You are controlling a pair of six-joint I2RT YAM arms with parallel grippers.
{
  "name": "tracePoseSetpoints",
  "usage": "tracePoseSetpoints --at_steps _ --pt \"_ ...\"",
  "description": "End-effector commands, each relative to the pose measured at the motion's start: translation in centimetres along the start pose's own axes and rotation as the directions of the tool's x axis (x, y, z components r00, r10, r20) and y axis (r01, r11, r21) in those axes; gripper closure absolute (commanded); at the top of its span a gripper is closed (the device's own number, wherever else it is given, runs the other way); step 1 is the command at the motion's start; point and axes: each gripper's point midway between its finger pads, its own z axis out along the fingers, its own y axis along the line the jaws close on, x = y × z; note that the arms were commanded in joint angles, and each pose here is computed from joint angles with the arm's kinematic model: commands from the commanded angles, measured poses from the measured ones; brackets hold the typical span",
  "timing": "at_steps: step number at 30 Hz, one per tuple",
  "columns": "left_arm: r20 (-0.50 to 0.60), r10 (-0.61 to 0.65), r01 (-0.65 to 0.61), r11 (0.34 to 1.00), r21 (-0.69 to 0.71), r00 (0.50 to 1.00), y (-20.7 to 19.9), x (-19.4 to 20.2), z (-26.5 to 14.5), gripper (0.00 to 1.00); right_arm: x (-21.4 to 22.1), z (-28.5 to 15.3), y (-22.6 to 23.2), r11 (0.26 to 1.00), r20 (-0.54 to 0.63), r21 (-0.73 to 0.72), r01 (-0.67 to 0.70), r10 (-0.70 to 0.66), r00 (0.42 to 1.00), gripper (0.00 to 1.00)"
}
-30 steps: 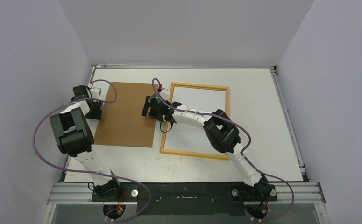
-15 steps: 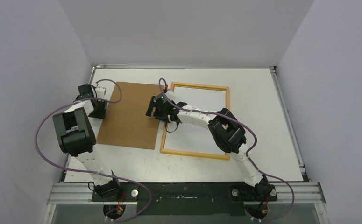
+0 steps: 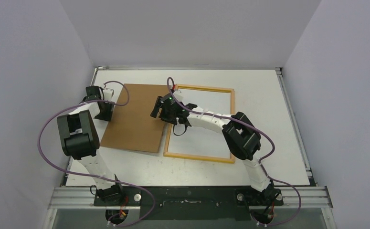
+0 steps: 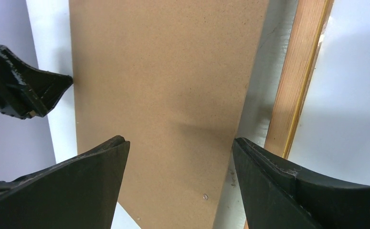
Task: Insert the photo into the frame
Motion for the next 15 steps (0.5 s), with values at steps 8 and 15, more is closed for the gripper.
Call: tracePoseSetpoints --at_steps 8,15 --pt "-0.042 0.039 -0.03 0.981 0.189 0.998 -7.3 0.6 -0.8 0.51 -2.1 -6.5 7.3 0.965 0.059 -0.259 -0.047 0.064 0.996 0.2" --pt "-0.03 0.064 -0.056 0.977 0.206 0.997 -9.0 0.0 -1.2 0.51 -2.3 -7.1 5.3 0.972 0.067 -0.229 -0.062 0.08 0.995 0.2"
